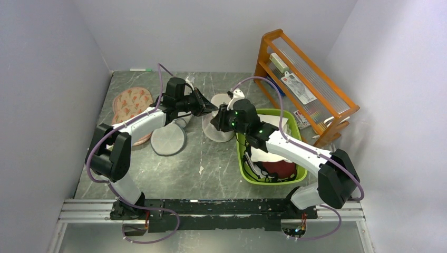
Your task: Unzip the laundry bag and remove the bra
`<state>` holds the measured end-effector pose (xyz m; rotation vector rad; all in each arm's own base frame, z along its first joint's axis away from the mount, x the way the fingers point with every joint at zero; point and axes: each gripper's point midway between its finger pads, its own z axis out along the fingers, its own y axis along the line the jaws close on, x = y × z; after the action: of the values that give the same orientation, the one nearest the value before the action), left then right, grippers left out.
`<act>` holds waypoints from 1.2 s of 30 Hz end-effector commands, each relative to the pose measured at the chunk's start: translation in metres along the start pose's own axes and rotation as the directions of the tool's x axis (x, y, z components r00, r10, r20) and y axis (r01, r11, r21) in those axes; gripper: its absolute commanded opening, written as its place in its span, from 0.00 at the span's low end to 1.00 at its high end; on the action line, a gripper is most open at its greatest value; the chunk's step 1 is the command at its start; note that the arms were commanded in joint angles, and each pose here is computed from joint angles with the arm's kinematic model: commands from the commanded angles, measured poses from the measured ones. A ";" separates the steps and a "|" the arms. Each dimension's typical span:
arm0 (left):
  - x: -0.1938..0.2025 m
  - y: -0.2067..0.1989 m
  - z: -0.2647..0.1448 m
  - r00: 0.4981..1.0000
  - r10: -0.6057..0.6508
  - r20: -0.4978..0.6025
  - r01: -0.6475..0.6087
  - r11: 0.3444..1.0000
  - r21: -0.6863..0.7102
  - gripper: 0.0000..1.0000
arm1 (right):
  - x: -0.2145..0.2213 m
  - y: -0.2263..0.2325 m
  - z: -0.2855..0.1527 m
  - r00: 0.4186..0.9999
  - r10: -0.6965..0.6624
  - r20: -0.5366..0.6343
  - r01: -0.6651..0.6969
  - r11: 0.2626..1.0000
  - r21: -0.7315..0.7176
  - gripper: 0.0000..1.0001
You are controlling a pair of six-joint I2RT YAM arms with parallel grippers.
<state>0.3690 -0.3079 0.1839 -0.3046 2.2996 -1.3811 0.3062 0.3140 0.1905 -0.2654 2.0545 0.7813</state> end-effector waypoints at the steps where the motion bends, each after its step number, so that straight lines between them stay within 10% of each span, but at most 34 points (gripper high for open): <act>1: -0.007 -0.013 -0.004 1.000 0.017 0.014 -0.018 0.999 0.037 0.07 | -0.003 0.010 -0.003 0.999 0.030 0.024 -0.029 0.998 -0.054 0.26; 15: -0.004 -0.016 -0.006 1.000 0.005 0.008 -0.005 0.998 0.060 0.07 | -0.009 -0.010 0.016 0.996 0.043 0.074 -0.047 0.997 0.054 0.34; 36: -0.009 -0.018 -0.009 0.999 0.029 0.028 -0.030 0.999 0.043 0.07 | -0.007 -0.028 0.009 0.996 0.021 0.082 -0.033 0.990 0.138 0.00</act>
<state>0.3728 -0.3063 0.1863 -0.3239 2.2853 -1.3849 0.3251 0.3110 0.1751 -0.1493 2.0462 0.7191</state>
